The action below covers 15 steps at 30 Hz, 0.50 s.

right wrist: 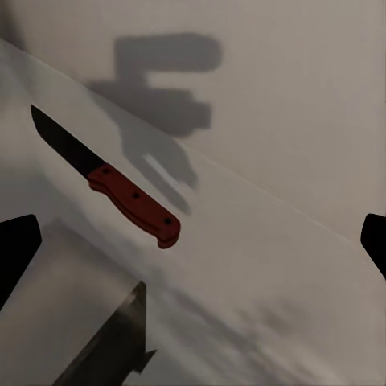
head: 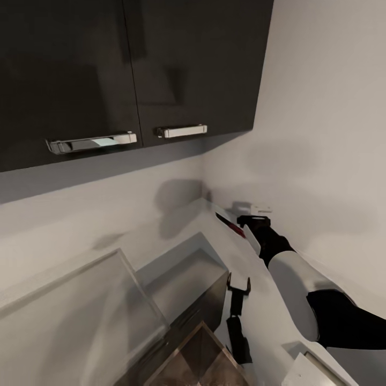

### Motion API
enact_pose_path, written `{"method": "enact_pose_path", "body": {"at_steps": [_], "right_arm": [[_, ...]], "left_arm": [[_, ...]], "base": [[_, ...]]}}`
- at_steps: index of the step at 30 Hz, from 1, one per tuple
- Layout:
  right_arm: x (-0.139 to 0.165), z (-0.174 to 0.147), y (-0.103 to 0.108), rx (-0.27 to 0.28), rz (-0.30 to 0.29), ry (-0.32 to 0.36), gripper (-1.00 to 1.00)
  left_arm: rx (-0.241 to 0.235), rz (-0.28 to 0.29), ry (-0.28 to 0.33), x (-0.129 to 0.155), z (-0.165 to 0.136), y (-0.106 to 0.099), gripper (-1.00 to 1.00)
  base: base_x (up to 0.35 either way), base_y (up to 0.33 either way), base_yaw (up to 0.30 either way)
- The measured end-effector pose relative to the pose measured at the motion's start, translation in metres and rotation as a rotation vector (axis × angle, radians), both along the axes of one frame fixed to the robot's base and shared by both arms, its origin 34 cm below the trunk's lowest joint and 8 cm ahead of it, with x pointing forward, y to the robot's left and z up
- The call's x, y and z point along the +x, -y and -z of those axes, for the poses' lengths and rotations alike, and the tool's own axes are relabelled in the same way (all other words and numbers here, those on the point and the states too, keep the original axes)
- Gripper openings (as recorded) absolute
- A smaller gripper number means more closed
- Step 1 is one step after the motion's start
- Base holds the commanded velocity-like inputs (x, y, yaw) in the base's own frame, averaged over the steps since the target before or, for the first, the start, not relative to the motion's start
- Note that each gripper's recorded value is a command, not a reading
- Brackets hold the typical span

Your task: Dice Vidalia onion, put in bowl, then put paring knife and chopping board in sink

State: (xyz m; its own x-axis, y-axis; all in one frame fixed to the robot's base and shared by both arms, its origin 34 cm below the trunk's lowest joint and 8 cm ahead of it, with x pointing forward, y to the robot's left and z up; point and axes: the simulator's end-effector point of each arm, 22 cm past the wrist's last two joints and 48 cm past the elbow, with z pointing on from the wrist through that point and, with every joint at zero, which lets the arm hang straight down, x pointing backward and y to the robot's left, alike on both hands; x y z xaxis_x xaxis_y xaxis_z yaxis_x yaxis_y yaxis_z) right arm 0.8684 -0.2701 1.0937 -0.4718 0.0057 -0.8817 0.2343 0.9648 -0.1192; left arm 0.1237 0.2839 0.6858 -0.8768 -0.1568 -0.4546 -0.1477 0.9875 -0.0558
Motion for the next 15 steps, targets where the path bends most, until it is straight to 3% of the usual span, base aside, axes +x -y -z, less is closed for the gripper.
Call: {"method": "enact_pose_path", "body": {"at_steps": [15], "right_arm": [[0.006,0.011,0.002,0.002,0.002,0.012,1.00]], "left_arm": [[0.000,0.000,-0.025,-0.008,0.000,0.000,1.00]], "base": [[0.000,0.000,0.000]]}}
